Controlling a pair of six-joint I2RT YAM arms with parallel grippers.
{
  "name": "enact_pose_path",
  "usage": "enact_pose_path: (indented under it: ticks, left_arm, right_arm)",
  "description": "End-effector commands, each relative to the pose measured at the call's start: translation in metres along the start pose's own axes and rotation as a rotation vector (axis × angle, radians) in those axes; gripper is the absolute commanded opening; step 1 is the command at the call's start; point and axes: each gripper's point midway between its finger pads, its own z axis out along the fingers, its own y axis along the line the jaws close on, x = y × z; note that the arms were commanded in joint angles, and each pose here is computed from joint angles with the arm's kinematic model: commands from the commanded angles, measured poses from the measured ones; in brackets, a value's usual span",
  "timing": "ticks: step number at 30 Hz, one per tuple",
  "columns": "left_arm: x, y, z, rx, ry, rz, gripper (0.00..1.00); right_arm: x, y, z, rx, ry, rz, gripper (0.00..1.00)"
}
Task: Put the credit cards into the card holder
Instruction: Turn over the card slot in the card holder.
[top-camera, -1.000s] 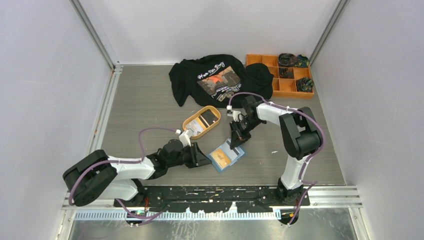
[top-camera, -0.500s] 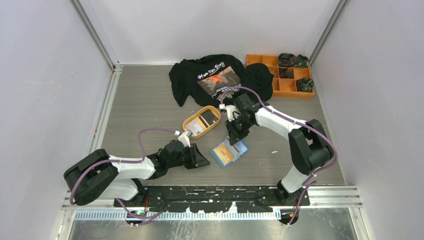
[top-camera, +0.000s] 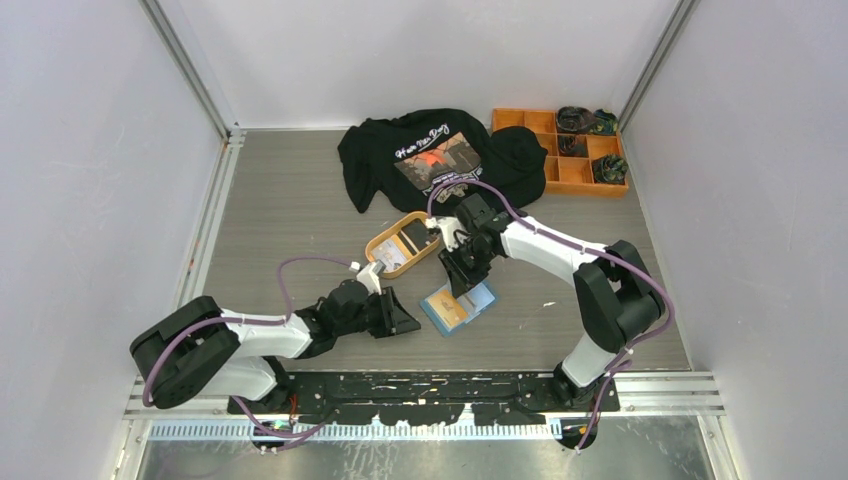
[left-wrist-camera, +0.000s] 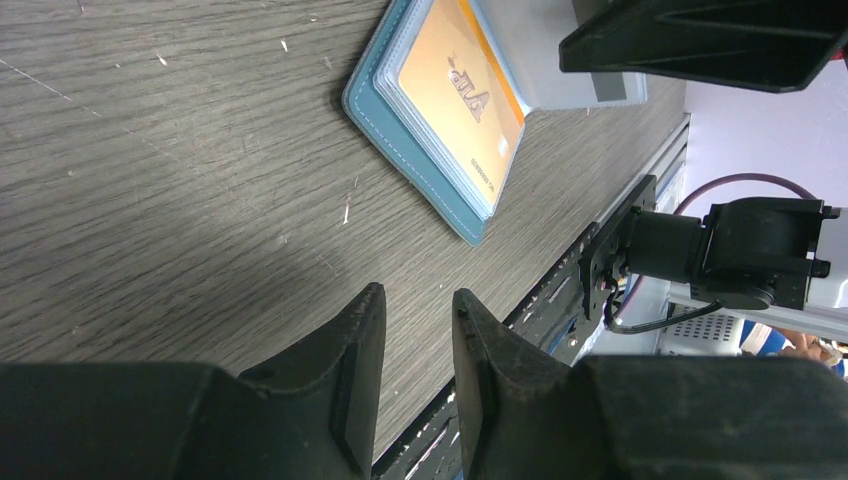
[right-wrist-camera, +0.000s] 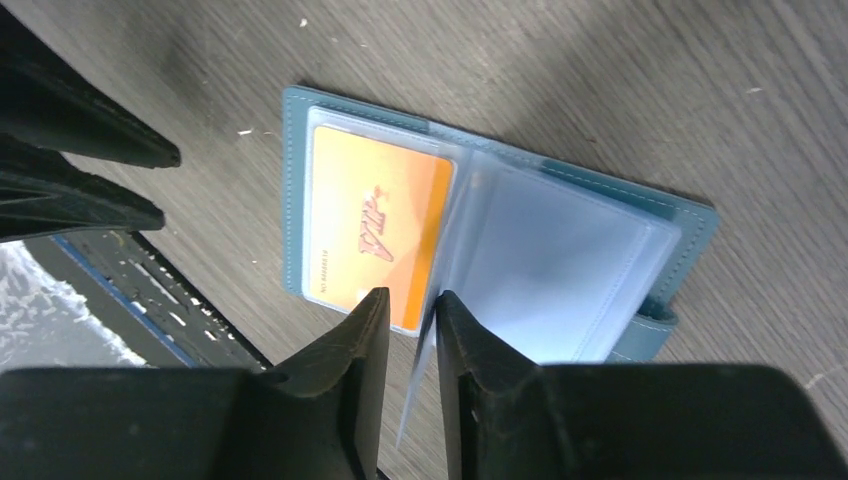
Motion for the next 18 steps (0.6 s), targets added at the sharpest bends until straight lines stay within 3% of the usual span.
enact_pose_path:
  ticks: [1,18]
  left_arm:
    - [-0.007,-0.012,0.000,0.046,-0.031,0.021,0.32]
    - [-0.021,-0.018,-0.026,0.038,-0.108,0.075,0.35]
  right_arm:
    - [-0.016,0.027,-0.016,-0.109,-0.066,-0.043,0.32]
    - [-0.014,0.060,-0.017,-0.313,-0.042,-0.047,0.36]
